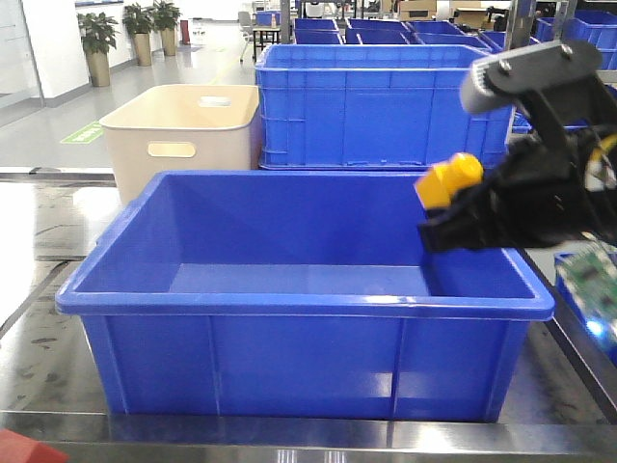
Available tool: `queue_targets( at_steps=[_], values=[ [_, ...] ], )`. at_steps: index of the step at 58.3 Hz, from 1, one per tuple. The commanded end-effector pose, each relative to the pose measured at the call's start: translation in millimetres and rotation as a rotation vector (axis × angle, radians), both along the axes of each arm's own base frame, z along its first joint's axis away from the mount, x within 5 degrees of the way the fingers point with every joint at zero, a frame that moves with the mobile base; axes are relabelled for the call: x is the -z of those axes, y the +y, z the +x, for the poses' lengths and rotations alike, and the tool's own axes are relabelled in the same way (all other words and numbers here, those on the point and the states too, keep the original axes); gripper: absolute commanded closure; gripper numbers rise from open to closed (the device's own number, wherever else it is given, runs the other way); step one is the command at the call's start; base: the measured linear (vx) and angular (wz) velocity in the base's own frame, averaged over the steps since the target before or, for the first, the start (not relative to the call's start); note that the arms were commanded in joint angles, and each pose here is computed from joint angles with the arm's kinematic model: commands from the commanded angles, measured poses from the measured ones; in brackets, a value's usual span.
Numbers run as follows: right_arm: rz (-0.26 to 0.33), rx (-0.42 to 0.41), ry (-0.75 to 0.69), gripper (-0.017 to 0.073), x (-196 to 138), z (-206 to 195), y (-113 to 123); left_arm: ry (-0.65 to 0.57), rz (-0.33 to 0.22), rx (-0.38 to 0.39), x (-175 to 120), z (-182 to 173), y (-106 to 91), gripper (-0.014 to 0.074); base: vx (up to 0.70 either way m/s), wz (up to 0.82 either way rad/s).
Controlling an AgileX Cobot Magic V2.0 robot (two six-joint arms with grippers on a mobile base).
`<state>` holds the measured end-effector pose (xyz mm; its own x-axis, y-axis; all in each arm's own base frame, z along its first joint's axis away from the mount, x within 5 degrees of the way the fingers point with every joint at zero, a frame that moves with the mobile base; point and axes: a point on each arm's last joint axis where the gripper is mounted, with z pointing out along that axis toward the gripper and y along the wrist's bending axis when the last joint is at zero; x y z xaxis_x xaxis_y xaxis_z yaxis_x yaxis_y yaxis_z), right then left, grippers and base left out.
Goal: Pick red and yellow blocks into blue bin
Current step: 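Move the right gripper over the blue bin and release the yellow brick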
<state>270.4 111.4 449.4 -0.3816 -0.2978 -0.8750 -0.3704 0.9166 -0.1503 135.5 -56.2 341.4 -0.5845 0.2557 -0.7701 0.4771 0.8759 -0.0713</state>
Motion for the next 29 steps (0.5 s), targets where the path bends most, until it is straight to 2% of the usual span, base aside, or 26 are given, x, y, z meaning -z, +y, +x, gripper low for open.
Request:
queue_targets(
  at_steps=[1,4,12,22,23,29],
  values=[
    [0.028,-0.008,-0.142,0.0331,-16.4,18.5,6.4,-0.075,-0.05,-0.012,-12.8,2.3,-1.7,0.0305,0.0,0.0],
    [0.05,0.003,-0.124,0.0331,-10.2,33.4,13.1,-0.075,-0.05,-0.012,-12.8,2.3,-1.7,0.0305,0.0,0.0],
    [0.062,0.052,-0.072,0.0328,9.9,69.8,26.2,-0.075,-0.05,-0.012,-12.8,2.3,-1.7,0.0305,0.0,0.0],
    [0.043,0.102,-0.027,0.0302,36.7,105.5,37.9,-0.075,-0.05,-0.012,-12.8,2.3,-1.7,0.0305,0.0,0.0],
    [0.025,0.103,-0.004,0.0248,49.8,118.2,43.2,-0.075,-0.05,-0.012,-12.8,2.3,-1.7,0.0305,0.0,0.0],
    [0.022,0.102,0.001,0.017,54.1,121.8,44.9,-0.075,-0.05,-0.012,-12.8,2.3,-1.7,0.0305,0.0,0.0]
  ],
)
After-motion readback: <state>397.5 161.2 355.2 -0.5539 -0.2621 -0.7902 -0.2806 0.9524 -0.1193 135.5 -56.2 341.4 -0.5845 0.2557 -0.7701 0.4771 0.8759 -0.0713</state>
